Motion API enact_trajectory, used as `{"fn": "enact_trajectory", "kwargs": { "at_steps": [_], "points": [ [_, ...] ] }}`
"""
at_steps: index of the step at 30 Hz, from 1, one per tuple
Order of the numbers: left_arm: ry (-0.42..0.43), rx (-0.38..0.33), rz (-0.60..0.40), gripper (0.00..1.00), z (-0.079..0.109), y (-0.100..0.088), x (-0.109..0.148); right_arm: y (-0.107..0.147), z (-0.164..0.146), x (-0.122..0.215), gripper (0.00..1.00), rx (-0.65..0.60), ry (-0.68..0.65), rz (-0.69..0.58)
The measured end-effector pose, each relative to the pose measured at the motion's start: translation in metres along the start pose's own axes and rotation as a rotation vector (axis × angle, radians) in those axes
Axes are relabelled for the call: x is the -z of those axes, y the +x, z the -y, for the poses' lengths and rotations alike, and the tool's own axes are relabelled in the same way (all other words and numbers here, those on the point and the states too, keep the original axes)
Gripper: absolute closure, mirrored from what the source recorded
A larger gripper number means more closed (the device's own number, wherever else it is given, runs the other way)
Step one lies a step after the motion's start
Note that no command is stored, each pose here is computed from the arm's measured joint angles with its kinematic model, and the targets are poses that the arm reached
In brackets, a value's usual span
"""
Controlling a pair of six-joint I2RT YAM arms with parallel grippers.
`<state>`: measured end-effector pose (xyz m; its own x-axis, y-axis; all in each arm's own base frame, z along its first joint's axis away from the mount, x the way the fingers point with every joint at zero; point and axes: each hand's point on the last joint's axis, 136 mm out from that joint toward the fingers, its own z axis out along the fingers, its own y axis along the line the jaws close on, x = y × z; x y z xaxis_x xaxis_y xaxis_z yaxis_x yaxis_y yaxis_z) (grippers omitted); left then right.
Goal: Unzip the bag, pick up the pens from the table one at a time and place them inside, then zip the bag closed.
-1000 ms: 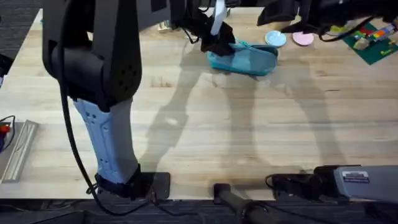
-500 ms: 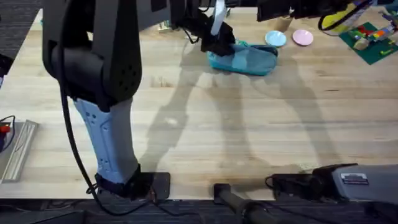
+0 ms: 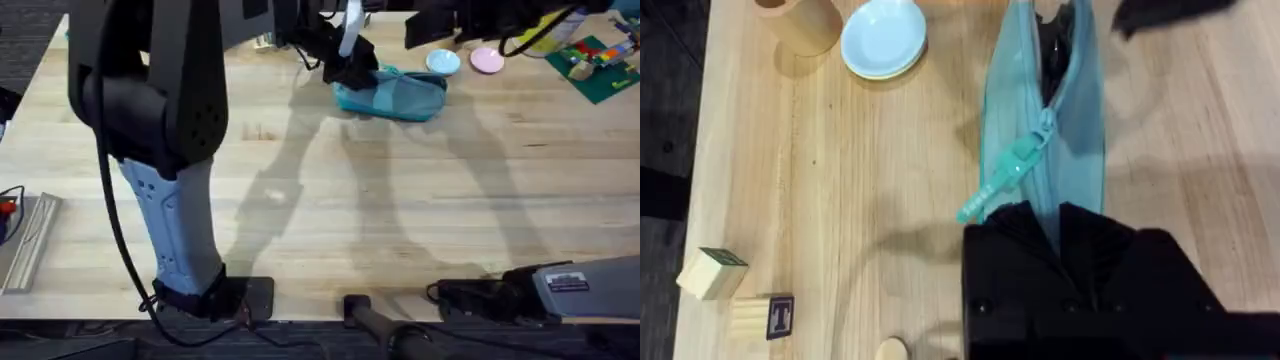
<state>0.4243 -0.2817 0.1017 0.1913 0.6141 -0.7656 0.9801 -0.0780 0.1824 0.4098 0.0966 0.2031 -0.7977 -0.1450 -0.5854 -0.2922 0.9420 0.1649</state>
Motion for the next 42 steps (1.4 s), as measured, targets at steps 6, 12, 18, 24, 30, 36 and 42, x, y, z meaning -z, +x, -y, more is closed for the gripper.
{"fn": "enact_trajectory", "kwargs": {
  "at_steps": [6, 12, 18, 24, 30, 36, 42],
  "points": [
    [0.0, 0.0, 0.0, 0.957, 0.0, 0.0, 0.0, 0.009, -0.001, -0.021, 0.005, -0.008, -0.023, -0.051],
    [0.0, 0.0, 0.0, 0.957, 0.0, 0.0, 0.0, 0.009, -0.003, -0.038, 0.005, 0.0, -0.034, -0.06],
    [0.0, 0.0, 0.0, 0.957, 0.0, 0.0, 0.0, 0.003, -0.006, -0.057, 0.006, 0.017, -0.048, -0.047],
    [0.0, 0.0, 0.0, 0.957, 0.0, 0.0, 0.0, 0.008, -0.006, -0.07, 0.006, 0.034, -0.053, -0.068],
    [0.0, 0.0, 0.0, 0.957, 0.0, 0.0, 0.0, 0.008, -0.008, -0.081, 0.005, 0.092, -0.059, -0.067],
    [0.0, 0.0, -0.001, 0.957, 0.0, 0.0, 0.0, 0.011, -0.007, -0.091, 0.055, 0.104, -0.063, -0.08],
    [0.0, 0.0, -0.002, 0.957, 0.0, 0.0, 0.0, 0.012, -0.008, -0.094, 0.203, 0.106, -0.072, -0.082]
  ]
}}
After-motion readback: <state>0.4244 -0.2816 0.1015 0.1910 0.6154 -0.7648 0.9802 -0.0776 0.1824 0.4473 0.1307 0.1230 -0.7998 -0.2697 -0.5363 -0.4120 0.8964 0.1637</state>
